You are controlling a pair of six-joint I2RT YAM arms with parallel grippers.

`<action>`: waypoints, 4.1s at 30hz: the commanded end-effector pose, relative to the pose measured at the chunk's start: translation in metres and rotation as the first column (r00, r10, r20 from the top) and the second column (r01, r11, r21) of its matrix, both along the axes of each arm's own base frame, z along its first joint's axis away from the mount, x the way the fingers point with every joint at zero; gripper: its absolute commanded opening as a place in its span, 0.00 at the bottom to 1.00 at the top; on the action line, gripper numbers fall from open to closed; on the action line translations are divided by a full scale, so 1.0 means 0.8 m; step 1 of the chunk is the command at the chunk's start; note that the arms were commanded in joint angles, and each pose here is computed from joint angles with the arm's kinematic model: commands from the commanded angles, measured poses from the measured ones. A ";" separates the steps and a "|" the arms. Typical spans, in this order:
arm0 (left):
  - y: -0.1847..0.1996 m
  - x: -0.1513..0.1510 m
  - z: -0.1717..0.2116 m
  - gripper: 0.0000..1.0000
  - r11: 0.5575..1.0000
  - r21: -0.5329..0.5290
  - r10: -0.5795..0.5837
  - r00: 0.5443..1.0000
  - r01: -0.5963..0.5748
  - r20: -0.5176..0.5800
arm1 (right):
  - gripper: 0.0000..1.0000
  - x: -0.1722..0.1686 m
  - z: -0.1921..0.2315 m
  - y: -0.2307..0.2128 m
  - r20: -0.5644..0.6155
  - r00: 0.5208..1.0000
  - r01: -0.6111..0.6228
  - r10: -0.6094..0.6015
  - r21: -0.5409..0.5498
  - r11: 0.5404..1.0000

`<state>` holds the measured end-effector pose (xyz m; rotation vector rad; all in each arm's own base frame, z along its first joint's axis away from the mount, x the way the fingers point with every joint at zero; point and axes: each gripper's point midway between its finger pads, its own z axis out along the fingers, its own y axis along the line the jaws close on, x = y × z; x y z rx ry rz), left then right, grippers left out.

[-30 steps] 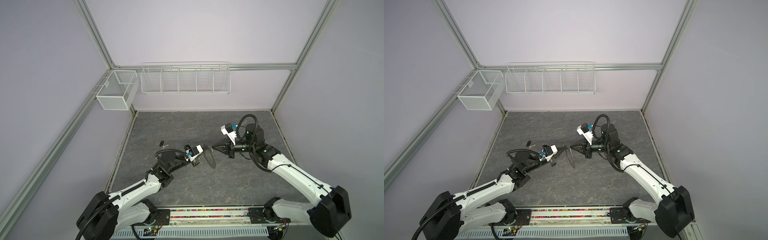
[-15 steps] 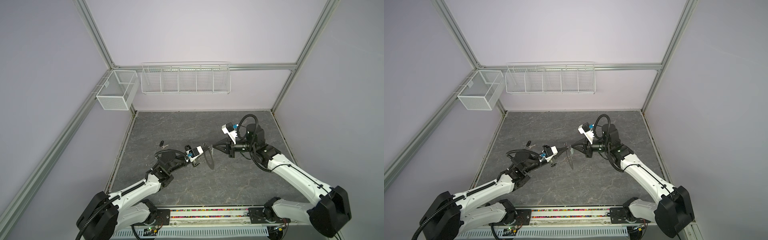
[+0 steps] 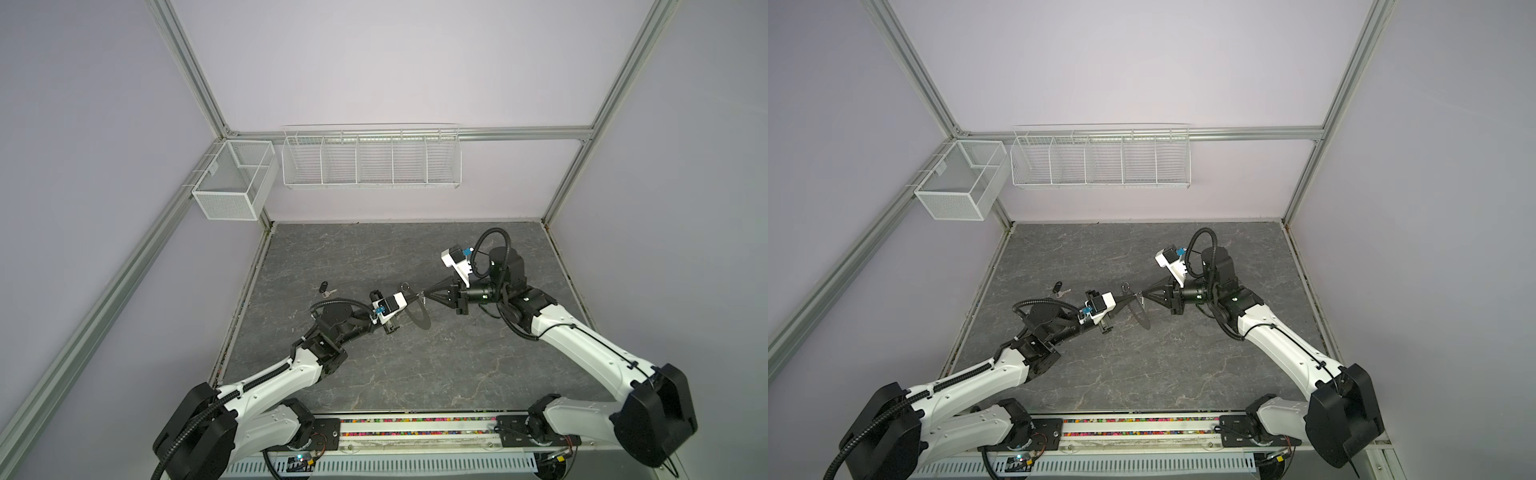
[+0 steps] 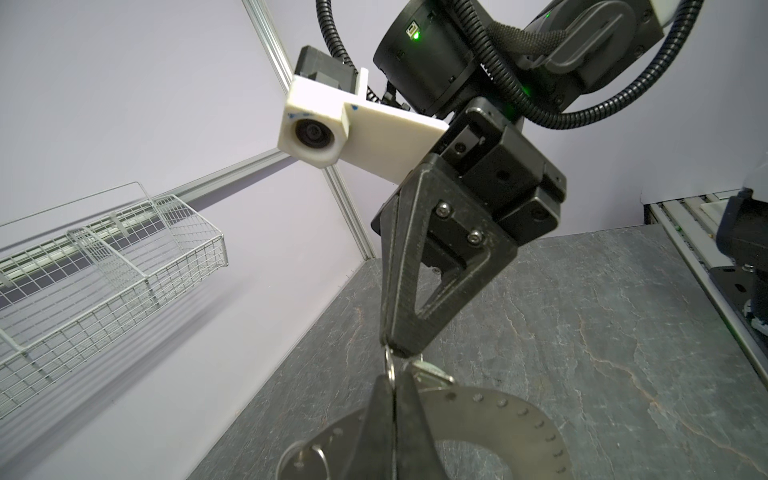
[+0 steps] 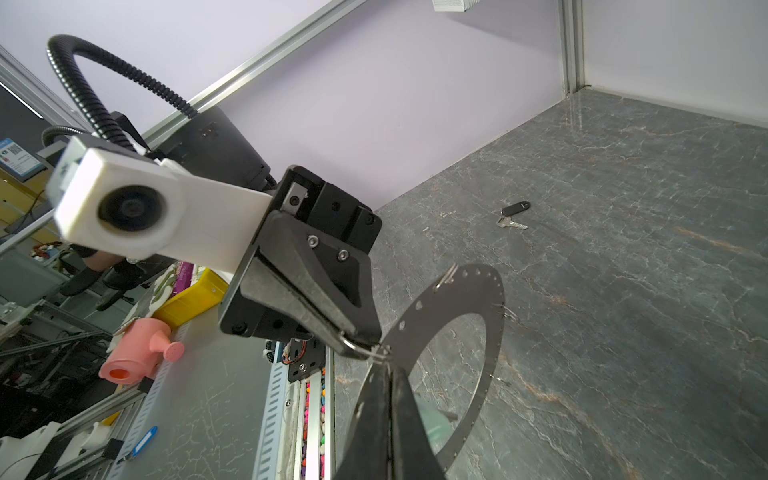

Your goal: Put the keys on the keyring

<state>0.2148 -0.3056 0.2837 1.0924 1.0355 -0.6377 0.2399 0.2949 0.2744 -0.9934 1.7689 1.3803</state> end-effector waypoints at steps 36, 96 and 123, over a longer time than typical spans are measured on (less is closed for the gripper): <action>-0.023 -0.011 0.034 0.00 0.973 -0.141 -0.199 0.973 0.182 -0.116 | 0.33 -0.040 0.014 -0.042 0.515 0.846 -0.073 0.138 -0.143 0.987; -0.042 -0.016 0.027 0.00 0.960 -0.092 -0.275 0.953 0.265 -0.127 | 0.22 -0.036 0.015 -0.032 0.550 0.820 -0.096 0.159 -0.142 0.985; -0.040 -0.005 0.010 0.16 0.979 0.050 -0.191 0.972 0.199 -0.134 | 0.07 -0.033 0.006 -0.039 0.508 0.849 -0.054 0.148 -0.195 0.979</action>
